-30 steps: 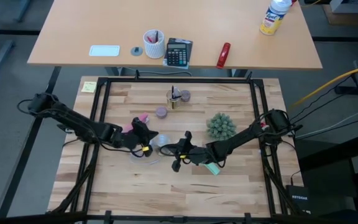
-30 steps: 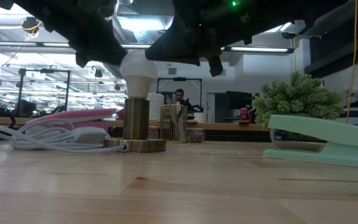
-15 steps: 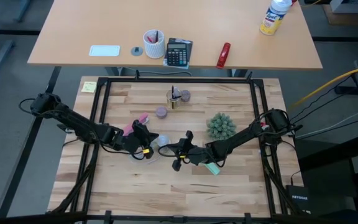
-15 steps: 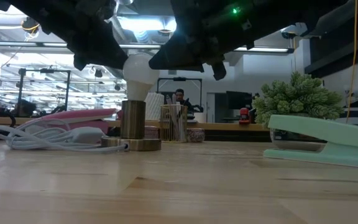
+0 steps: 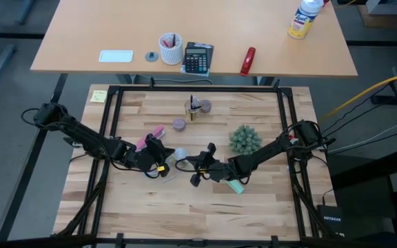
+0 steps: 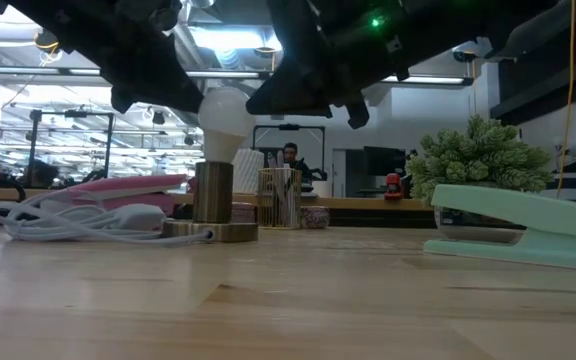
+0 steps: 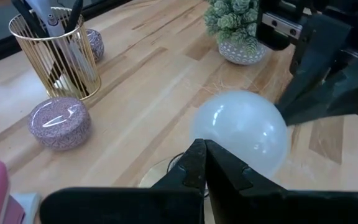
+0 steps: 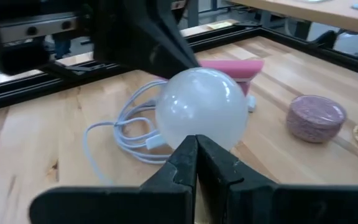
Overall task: Screw lightbulb
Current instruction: Remove the lightbulb from the lamp
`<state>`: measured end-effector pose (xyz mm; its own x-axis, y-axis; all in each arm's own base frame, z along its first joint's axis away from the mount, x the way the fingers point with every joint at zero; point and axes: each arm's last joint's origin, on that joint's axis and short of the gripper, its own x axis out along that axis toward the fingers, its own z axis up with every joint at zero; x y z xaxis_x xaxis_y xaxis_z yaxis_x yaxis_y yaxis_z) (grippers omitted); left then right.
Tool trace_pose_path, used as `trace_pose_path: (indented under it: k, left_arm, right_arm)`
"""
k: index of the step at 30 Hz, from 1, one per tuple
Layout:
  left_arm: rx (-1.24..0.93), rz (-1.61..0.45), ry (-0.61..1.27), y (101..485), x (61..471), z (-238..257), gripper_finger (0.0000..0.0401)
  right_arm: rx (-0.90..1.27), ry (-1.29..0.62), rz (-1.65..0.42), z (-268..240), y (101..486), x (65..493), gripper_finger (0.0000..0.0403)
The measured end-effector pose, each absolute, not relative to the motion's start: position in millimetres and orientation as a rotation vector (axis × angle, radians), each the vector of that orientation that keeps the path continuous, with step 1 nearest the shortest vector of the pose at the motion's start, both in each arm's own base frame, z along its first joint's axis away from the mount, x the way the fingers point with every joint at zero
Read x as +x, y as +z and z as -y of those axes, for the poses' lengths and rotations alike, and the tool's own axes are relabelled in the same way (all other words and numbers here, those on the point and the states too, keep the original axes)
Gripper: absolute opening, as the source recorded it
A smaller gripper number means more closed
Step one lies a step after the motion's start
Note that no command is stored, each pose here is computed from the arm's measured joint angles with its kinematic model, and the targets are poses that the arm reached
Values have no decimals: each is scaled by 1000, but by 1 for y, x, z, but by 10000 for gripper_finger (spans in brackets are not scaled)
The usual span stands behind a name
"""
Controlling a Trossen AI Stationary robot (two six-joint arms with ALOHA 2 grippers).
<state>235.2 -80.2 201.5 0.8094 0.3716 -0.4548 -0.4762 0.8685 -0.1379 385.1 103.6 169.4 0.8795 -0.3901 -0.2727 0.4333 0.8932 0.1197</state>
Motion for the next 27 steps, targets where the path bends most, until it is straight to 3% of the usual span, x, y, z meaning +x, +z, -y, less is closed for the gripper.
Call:
trace_pose_path:
  k: [9,27]
  left_arm:
    - [-267,-454,412,201,235,82,1]
    - [-249,-454,454,200,234,80,1]
  right_arm:
    - [154,-524,-242,-97,168,384,14]
    - [173,-493,-244,-93,168,387,14]
